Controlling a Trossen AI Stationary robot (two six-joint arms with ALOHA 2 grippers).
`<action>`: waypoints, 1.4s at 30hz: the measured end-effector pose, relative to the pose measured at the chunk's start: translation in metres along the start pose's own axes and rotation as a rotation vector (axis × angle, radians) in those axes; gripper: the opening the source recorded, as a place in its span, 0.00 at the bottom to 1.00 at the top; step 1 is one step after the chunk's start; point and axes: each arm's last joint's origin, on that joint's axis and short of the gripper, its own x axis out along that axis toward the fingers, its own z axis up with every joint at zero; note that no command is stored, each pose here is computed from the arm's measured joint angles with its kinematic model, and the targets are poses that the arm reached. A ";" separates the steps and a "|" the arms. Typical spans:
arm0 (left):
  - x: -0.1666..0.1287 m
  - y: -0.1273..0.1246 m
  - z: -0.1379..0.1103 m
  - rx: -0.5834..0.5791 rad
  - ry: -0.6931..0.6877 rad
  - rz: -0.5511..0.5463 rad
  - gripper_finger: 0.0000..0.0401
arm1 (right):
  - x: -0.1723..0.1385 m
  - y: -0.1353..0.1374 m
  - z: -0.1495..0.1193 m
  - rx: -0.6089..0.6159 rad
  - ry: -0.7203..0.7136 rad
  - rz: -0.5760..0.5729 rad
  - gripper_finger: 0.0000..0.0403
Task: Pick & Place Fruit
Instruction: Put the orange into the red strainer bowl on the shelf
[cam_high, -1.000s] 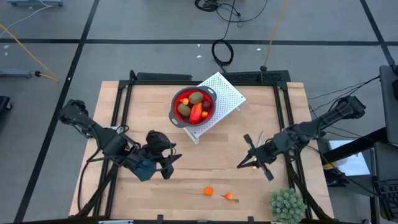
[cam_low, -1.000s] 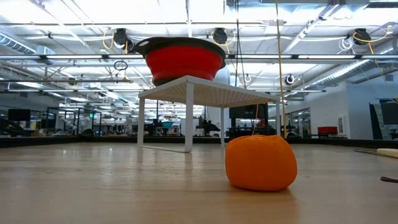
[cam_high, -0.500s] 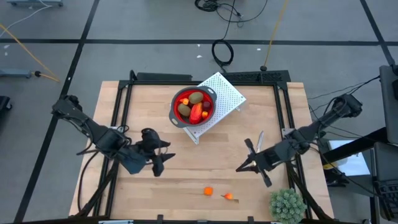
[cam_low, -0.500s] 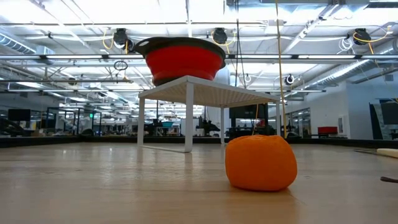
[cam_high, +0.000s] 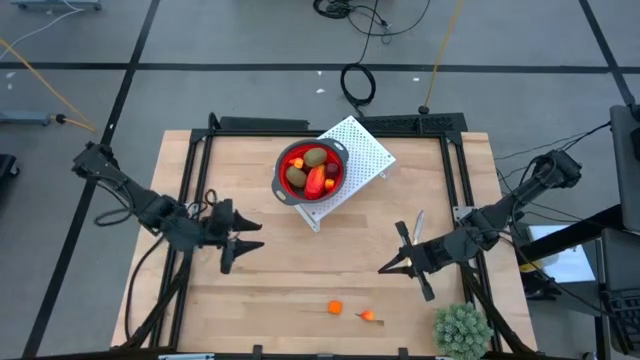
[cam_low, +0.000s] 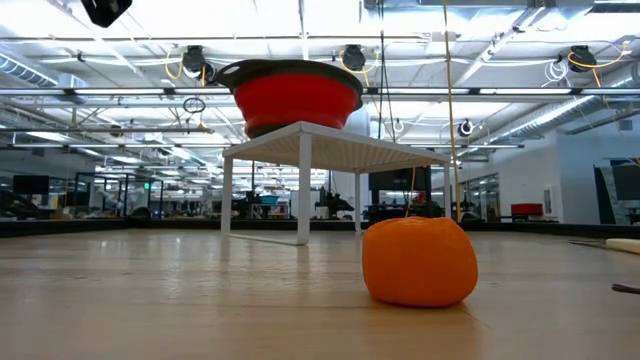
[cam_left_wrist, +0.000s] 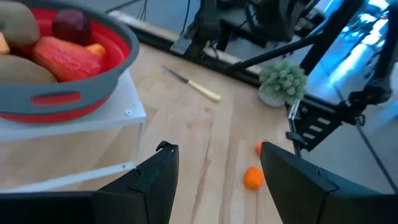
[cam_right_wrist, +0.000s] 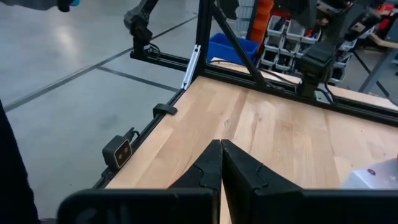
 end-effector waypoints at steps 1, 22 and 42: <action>-0.003 0.003 -0.001 0.008 -0.012 -0.009 0.56 | 0.001 0.000 0.000 0.006 0.003 0.000 0.00; -0.039 0.047 -0.033 0.182 -0.008 -0.242 0.56 | 0.072 0.001 0.033 0.005 0.215 -0.053 0.00; -0.050 0.072 -0.061 0.223 -0.038 -0.329 0.56 | 0.155 0.023 0.047 0.064 0.436 0.159 0.00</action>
